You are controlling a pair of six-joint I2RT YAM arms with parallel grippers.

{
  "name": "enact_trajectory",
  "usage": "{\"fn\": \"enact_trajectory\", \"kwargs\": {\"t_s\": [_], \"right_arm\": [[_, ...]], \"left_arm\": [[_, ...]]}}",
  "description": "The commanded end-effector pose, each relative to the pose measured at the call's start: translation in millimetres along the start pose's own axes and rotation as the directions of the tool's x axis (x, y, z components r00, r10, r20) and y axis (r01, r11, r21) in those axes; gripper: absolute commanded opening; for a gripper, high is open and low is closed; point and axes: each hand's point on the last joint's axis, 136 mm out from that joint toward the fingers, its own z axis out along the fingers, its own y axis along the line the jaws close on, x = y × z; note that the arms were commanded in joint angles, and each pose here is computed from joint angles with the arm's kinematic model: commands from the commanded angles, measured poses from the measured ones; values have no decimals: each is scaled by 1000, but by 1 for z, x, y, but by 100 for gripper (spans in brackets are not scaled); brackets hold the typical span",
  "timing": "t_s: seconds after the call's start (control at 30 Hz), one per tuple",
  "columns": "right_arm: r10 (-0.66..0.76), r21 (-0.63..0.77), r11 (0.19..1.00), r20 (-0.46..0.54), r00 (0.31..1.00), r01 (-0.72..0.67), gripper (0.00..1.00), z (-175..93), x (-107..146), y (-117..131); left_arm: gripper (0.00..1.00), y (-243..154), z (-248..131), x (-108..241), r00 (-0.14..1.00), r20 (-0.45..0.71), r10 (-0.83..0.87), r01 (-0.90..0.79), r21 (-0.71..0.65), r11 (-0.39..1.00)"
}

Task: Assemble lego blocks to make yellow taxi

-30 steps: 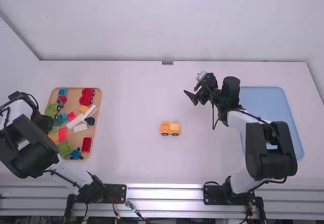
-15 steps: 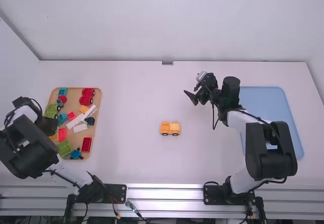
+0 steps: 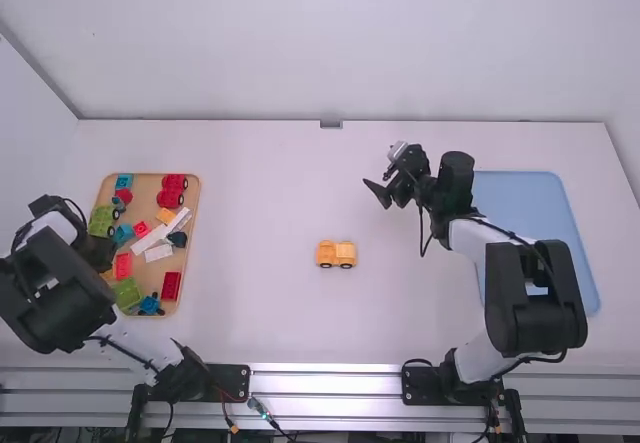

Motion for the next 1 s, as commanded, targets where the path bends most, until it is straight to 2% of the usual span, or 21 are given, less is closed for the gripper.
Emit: {"fn": "enact_trajectory", "kwargs": {"t_s": [0.0, 0.97], "right_arm": [[-26, 16, 1000, 35, 999, 26, 99, -3, -19, -8], [-24, 15, 1000, 33, 999, 24, 99, -3, -19, -8]], "left_arm": [[61, 8, 5, 1, 1000, -4, -16, 16, -31, 999], [62, 4, 26, 7, 999, -25, -37, 37, -20, 999]]}}
